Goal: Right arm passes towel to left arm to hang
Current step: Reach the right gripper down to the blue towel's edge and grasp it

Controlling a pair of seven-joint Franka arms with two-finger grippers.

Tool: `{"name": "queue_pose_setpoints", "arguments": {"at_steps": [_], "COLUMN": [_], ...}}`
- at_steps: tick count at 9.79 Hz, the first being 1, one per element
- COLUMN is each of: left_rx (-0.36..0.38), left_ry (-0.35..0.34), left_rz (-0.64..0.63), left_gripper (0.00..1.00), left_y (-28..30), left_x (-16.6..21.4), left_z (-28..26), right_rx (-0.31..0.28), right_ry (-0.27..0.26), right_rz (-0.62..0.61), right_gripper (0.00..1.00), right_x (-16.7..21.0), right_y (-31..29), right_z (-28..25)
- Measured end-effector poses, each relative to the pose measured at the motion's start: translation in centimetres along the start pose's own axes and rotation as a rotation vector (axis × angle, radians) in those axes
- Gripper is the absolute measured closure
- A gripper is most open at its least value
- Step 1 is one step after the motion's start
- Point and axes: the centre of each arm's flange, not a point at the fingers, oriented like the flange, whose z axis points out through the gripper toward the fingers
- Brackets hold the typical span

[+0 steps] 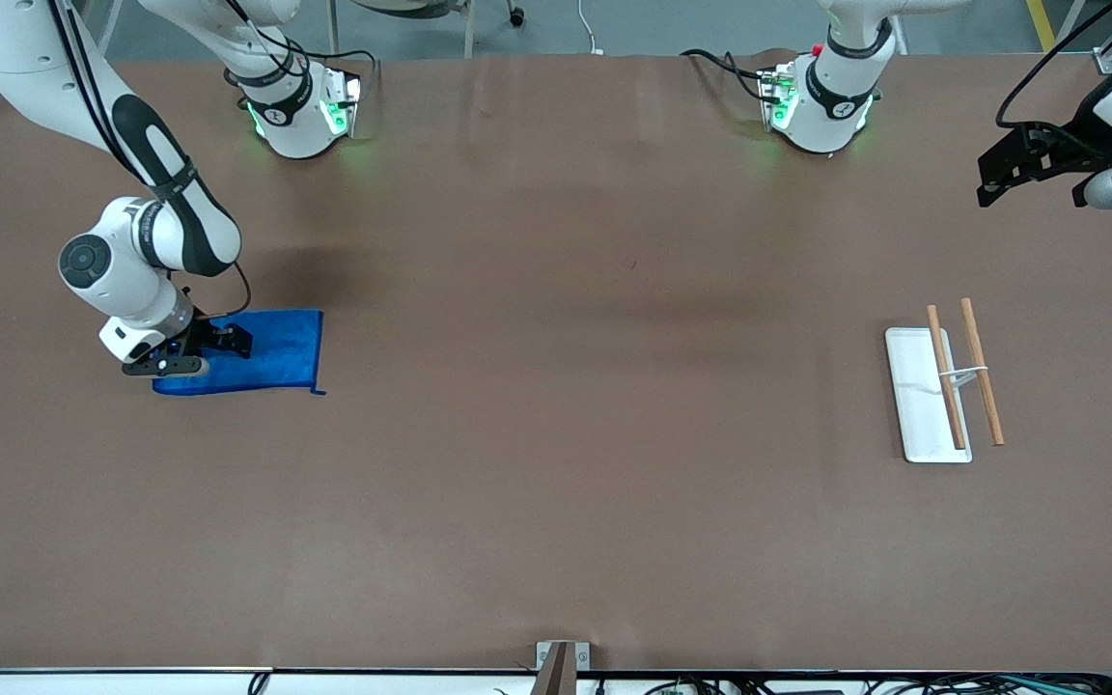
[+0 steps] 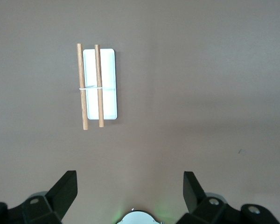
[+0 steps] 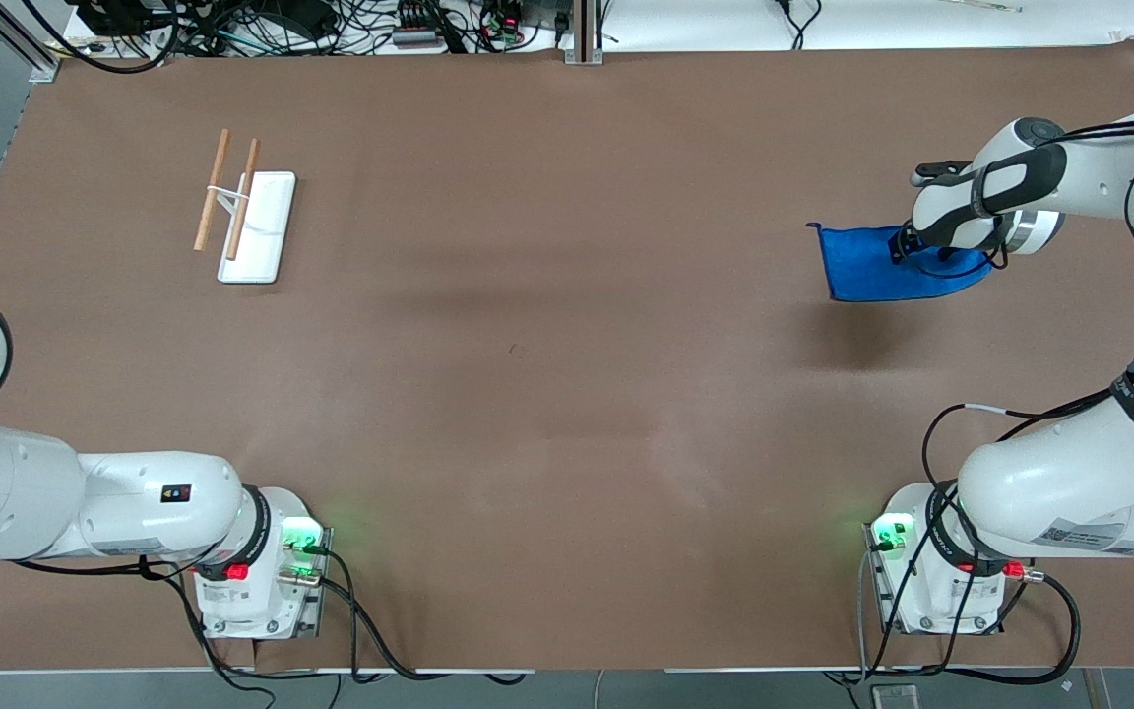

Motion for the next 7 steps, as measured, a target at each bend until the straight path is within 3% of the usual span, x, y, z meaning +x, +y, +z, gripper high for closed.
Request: {"name": "queue_pose_setpoints", "arguments": {"at_steps": [2, 5, 6, 7], "left_rx": [0.000, -0.001, -0.001, -0.001], "left_ry": [-0.004, -0.009, -0.009, -0.010], "left_rz": [-0.001, 0.000, 0.000, 0.001], "left_gripper": [0.00, 0.00, 0.00, 0.00], "left_y": [0.0, 0.0, 0.0, 0.0], "left_x": [0.1, 0.3, 0.3, 0.3], "left_z": [0.2, 0.4, 0.4, 0.5], "right_rx": [0.000, 0.001, 0.008, 0.019], "right_ry": [0.001, 0.003, -0.024, -0.073], "right_rz": [0.000, 0.005, 0.013, 0.017], "right_gripper": [0.19, 0.65, 0.82, 0.88], "right_x": [0.1, 0.2, 0.4, 1.1], "right_y": [0.0, 0.0, 0.0, -0.1], "right_z": [-0.2, -0.7, -0.9, -1.6]}}
